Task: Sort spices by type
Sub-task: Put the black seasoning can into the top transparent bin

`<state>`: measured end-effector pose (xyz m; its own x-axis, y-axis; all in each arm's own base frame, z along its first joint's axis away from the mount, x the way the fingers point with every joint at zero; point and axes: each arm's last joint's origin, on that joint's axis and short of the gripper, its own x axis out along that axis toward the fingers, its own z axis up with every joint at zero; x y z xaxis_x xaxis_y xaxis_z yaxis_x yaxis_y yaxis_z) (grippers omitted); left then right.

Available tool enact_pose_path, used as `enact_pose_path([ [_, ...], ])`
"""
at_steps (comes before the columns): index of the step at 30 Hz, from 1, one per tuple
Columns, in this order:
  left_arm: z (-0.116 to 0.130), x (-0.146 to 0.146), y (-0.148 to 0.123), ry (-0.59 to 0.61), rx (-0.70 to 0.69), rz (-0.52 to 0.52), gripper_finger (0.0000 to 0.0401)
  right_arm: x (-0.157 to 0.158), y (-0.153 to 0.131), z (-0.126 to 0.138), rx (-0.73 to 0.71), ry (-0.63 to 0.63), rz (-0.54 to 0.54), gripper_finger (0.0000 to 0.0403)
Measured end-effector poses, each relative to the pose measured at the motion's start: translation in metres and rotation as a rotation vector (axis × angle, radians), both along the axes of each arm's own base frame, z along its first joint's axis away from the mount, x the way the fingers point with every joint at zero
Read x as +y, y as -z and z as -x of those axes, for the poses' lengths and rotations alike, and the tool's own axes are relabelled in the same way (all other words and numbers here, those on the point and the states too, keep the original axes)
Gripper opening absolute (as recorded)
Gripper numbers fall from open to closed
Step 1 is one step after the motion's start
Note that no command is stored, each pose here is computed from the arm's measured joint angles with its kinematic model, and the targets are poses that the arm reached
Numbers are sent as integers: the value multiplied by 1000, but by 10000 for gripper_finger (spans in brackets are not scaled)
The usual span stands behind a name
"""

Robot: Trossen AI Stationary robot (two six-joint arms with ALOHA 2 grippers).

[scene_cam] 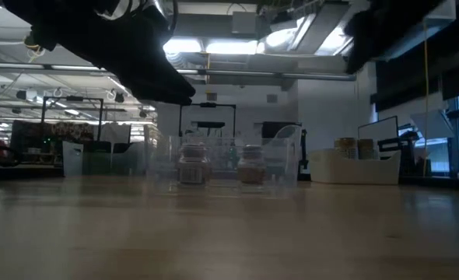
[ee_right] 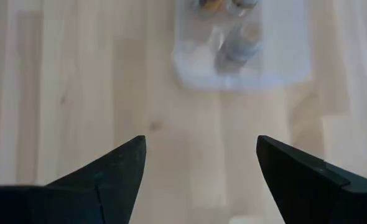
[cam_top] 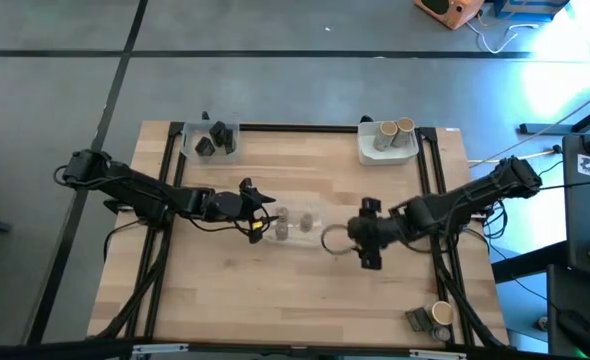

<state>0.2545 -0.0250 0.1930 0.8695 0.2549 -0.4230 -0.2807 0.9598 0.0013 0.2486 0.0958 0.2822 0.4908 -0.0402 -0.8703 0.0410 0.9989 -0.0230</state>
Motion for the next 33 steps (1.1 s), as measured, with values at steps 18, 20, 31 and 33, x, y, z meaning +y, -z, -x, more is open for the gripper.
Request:
enact_pose_path([
  [18,-1,-29,-13,100,-151,74,237,107,4,83,39,156,-259,303],
  [20,0,-34,-13,118,-157,83,237,116,7,91,60,180,-287,303],
  [31,-12,-49,-1,146,-216,113,237,148,41,103,382,293,-359,303],
  [33,-16,-50,5,144,-214,118,237,151,45,102,427,291,-367,303],
])
